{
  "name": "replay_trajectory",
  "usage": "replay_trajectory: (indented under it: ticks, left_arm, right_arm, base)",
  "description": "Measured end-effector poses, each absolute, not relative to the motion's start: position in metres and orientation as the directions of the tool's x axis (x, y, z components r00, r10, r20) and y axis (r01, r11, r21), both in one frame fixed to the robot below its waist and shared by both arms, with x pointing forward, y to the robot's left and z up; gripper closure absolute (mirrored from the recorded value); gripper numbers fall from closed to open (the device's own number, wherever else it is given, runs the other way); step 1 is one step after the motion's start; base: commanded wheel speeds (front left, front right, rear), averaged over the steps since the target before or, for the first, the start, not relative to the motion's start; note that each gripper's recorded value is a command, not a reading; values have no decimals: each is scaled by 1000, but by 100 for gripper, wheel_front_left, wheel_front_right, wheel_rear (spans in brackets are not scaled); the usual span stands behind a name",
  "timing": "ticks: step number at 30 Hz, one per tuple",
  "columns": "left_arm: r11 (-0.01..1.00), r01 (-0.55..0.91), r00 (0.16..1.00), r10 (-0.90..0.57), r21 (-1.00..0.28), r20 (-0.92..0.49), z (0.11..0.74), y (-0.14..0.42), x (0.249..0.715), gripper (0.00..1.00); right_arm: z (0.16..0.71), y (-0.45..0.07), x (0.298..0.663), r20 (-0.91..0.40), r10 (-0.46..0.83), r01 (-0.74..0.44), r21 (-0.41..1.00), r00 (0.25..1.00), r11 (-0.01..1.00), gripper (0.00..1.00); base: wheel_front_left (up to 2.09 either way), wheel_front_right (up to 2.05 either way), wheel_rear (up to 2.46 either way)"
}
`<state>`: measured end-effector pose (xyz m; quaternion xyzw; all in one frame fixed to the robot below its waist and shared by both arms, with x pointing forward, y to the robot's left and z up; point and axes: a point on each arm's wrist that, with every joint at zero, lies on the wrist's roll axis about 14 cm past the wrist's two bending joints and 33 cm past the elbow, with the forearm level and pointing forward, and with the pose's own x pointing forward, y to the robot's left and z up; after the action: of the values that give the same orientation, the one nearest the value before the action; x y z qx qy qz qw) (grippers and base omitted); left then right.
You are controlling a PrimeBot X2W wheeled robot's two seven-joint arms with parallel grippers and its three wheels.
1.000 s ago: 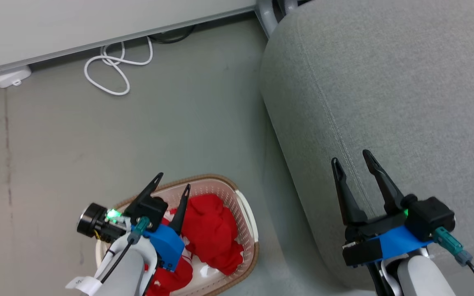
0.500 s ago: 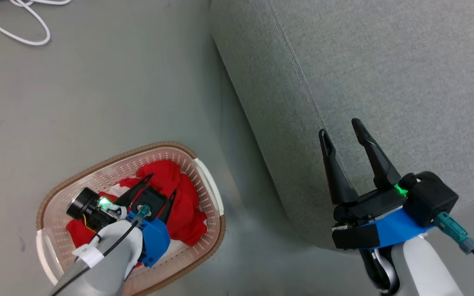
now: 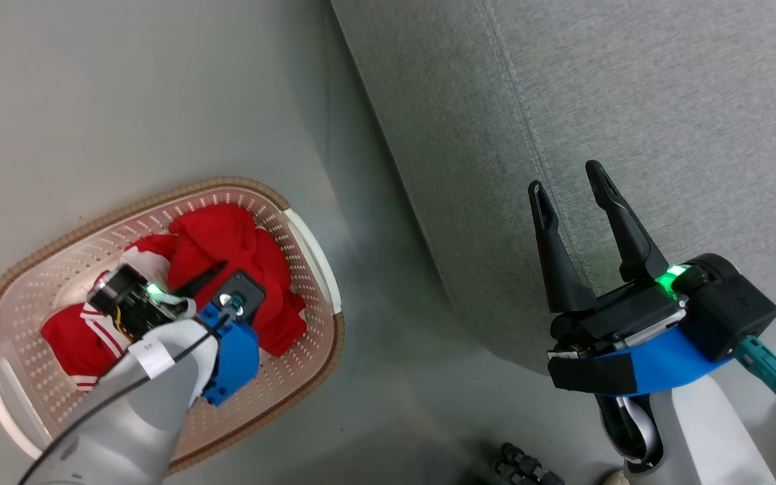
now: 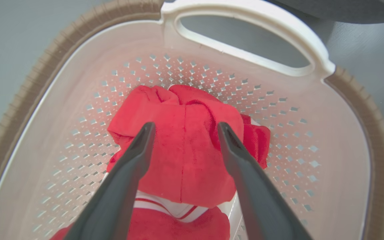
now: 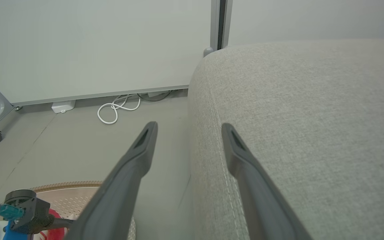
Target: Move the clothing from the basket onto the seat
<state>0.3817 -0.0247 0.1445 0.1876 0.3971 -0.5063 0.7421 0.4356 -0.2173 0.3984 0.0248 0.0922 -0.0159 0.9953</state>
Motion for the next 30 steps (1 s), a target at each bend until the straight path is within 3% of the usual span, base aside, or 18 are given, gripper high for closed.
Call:
replay_trajectory:
  ticks: [11,26,27,28,30]
  left_arm:
    - [380,911,83,-551,-162,-831,110,-17,373,0]
    - [376,908,29,-493,-183,-869,95,-3,371,0]
    - [375,908,26,-491,-185,-871,95,-2,370,54]
    - [366,912,25,-496,-183,-868,95,-2,369,100]
    - [393,899,40,-511,-192,-859,98,-4,373,100]
  right_arm:
    - [369,-216,442,-241,-18,28,36,970,999,0]
    - [353,-205,446,-259,16,-15,7,966,1000,0]
    - [352,-203,446,-261,20,-20,5,965,1000,0]
    - [352,-202,446,-260,25,-25,3,965,1000,0]
    - [353,-199,448,-255,34,-35,1,966,999,0]
  base:
    - [0,0,0]
    - [2,2,2]
    - [5,5,5]
    - [4,4,4]
    - [3,3,3]
